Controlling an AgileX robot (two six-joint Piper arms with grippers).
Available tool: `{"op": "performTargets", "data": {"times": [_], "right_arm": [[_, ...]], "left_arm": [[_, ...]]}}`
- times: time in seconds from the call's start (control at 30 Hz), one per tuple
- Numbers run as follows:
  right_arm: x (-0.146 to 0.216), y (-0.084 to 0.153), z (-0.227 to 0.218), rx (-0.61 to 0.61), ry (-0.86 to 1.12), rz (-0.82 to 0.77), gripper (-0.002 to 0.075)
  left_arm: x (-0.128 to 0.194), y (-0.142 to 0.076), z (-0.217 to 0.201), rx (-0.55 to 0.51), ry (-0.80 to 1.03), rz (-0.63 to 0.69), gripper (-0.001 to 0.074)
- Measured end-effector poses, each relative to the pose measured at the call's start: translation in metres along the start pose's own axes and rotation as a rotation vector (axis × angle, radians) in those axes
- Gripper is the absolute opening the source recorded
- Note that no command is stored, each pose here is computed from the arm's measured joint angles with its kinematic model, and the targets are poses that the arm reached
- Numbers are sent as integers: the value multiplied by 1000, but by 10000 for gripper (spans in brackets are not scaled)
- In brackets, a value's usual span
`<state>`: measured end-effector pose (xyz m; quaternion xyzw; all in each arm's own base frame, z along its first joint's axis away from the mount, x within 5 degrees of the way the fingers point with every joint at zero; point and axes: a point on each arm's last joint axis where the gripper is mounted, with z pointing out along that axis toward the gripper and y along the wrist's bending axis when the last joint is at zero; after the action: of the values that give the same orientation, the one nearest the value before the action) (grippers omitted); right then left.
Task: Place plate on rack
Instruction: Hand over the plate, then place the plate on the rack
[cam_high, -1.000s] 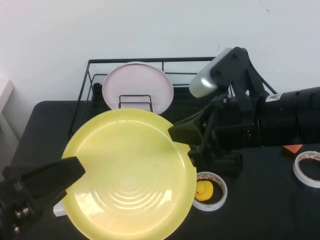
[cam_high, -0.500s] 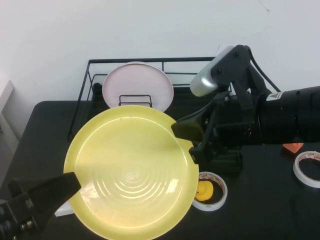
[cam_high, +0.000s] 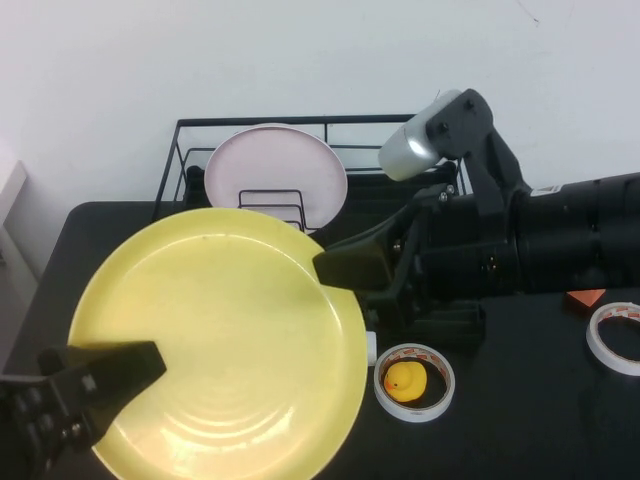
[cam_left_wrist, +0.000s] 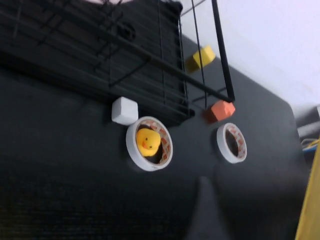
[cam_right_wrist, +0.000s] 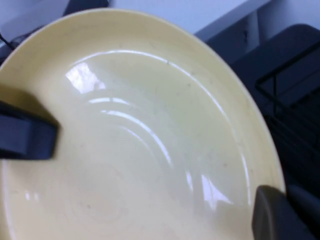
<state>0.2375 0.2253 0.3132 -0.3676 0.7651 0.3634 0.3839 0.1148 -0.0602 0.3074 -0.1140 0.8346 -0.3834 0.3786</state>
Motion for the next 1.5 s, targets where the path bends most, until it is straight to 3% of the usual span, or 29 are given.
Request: {"op": "performTargets", "data": {"times": [0.2,0.4,0.47,0.67,0.8,0.9,0.97,1.13,1.2,1.33,1.5], "right_arm": [[-3,-2,0,8,-43,-36,13],[-4,-2,0,11,-64,-114,29],[-5,-1,0,7,-79,-109,94],[-13,3,-1,-33,-162,-96,459],[-22,11,-15,-22,-223,-215,538],[-35,24,-42,13,-295,-324,513],[-41,35,-63,40,-335,-415,452],[-44,70,-120,62,-366,-657,114],[-37,80,-136,60,-316,-712,53],[-14,89,-160,55,-114,-712,11],[22,78,-179,164,280,-558,3]], "left_arm": [[0,-3,7,35,53,23,102],[-2,-4,7,48,31,110,103],[-3,-5,7,51,19,145,103],[-9,-5,9,48,-42,265,102],[-23,-5,7,11,-195,436,102],[-35,-9,6,-41,-276,678,102],[-46,-16,7,-66,-304,828,102],[-76,-33,26,-93,-280,1047,102],[-87,-37,43,-87,-221,1151,102],[-104,-36,82,-58,-94,1365,102],[-131,-34,128,-63,-22,1572,102]]}}
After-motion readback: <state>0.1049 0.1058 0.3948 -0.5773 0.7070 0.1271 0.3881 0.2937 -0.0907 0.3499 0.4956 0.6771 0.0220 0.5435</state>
